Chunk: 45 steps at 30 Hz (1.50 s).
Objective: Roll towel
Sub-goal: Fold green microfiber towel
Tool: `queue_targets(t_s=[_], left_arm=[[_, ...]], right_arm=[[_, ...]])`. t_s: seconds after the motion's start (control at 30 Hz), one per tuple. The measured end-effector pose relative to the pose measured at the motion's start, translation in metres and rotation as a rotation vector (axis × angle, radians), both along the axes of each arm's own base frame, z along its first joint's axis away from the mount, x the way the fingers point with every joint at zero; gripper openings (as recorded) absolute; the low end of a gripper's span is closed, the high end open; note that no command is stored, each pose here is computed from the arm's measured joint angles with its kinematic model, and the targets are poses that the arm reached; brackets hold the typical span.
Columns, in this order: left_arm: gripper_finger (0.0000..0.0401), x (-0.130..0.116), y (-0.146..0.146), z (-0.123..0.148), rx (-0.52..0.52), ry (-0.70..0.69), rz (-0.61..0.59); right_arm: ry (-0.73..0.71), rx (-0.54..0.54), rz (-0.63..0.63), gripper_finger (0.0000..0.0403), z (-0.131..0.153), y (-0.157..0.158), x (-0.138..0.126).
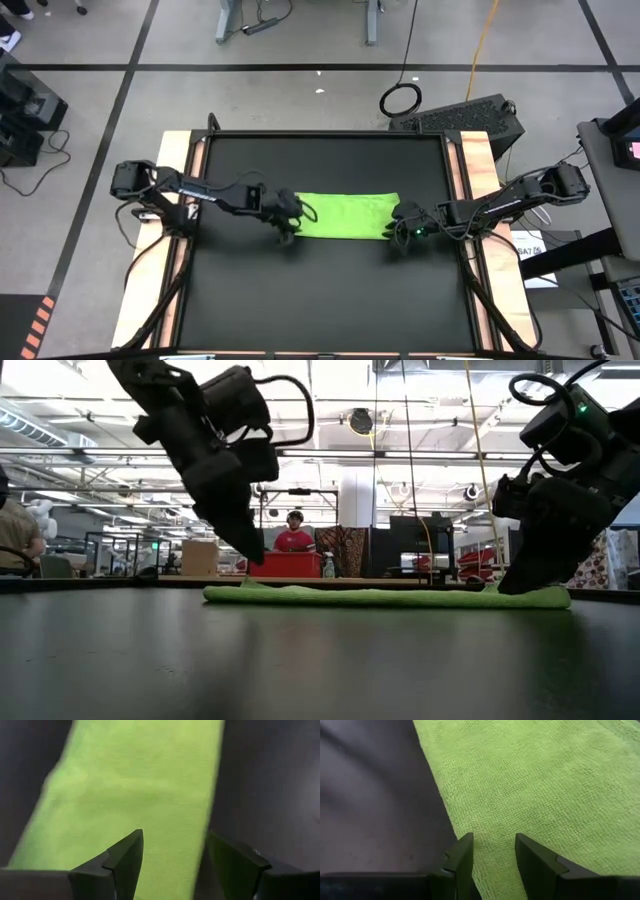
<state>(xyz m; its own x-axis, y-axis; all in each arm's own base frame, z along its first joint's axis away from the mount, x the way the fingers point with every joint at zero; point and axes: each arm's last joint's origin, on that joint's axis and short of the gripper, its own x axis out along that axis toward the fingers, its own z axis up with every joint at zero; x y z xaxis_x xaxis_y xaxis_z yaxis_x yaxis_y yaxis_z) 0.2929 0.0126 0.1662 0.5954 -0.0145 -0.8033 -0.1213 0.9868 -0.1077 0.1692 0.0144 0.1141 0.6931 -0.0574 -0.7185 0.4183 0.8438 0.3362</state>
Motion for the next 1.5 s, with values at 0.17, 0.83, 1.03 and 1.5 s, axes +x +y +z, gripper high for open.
queue_targets(t_s=[0.17, 0.83, 1.03, 1.5], left_arm=[[0.0228, 0.009, -0.017, -0.002, 0.045, -0.065, -0.027], [0.0228, 0.034, -0.006, -0.046, 0.044, 0.045, 0.043], [0.0228, 0.034, 0.013, -0.045, 0.115, 0.052, 0.066], [0.0228, 0.033, 0.043, -0.041, 0.363, 0.122, -0.127]], right_arm=[[-0.008, -0.024, 0.029, 0.0136, 0.001, 0.000, 0.001], [0.107, -0.156, 0.075, 0.0136, 0.008, -0.002, 0.009], [0.124, -0.117, 0.077, 0.0136, 0.000, 0.001, 0.014], [-0.042, 0.040, 0.177, 0.0136, 0.001, 0.034, 0.046]])
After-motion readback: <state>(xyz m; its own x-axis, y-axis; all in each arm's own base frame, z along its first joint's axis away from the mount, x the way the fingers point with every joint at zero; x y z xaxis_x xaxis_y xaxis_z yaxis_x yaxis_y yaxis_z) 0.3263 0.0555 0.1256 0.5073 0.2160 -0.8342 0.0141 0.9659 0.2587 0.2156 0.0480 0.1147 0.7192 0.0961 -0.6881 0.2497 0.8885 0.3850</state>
